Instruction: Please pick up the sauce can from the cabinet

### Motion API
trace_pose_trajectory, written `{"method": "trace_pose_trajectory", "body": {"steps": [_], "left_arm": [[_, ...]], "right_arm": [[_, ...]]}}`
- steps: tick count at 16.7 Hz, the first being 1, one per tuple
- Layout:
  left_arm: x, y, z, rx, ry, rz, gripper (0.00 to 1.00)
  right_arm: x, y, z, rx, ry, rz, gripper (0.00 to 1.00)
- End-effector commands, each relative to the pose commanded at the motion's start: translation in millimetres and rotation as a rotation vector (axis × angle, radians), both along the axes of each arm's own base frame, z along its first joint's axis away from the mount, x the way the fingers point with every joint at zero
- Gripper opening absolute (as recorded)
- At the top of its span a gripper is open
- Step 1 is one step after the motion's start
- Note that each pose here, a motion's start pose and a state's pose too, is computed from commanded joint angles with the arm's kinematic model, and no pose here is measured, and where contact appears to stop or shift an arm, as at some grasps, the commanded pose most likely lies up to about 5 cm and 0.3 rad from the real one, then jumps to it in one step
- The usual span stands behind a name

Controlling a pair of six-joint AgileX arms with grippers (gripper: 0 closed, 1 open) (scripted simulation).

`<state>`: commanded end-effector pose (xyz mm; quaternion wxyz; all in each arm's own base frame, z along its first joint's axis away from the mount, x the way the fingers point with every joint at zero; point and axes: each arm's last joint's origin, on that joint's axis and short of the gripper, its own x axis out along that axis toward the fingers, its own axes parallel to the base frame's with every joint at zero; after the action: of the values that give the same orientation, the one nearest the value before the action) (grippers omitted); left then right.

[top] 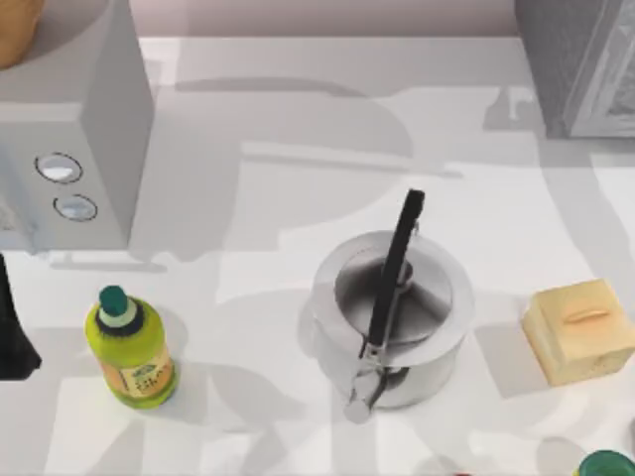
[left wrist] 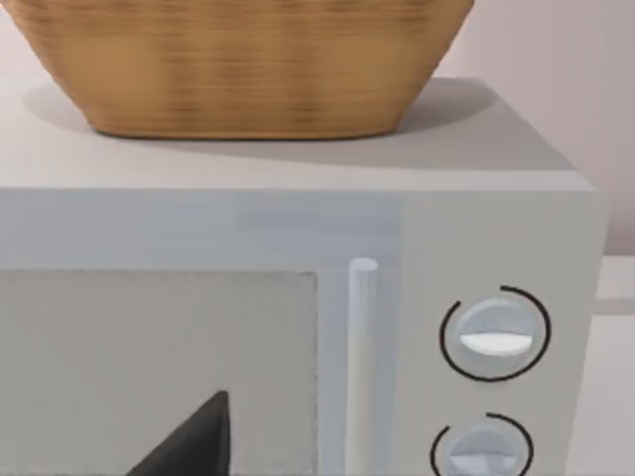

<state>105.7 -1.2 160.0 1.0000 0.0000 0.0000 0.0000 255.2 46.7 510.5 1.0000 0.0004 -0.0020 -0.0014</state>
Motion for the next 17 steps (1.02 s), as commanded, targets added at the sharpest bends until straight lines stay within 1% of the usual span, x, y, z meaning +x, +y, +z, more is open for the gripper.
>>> {"method": "trace_pose_trajectory", "body": {"steps": [8, 14, 17], "left_arm": [[0.0, 0.0, 0.0, 0.0, 0.0, 0.0, 1.0], [0.0, 0.0, 0.0, 0.0, 0.0, 0.0, 1.0], [0.0, 0.0, 0.0, 0.0, 0.0, 0.0, 1.0]], "right_arm": [[5.2, 44.4, -3.4, -0.002, -0.002, -0.007, 1.0], [5.2, 46.1, -3.3, -0.001, -0.003, -0.009, 1.0], [25.7, 48.0, -1.9, -0.002, -0.002, -0.008, 1.0]]}}
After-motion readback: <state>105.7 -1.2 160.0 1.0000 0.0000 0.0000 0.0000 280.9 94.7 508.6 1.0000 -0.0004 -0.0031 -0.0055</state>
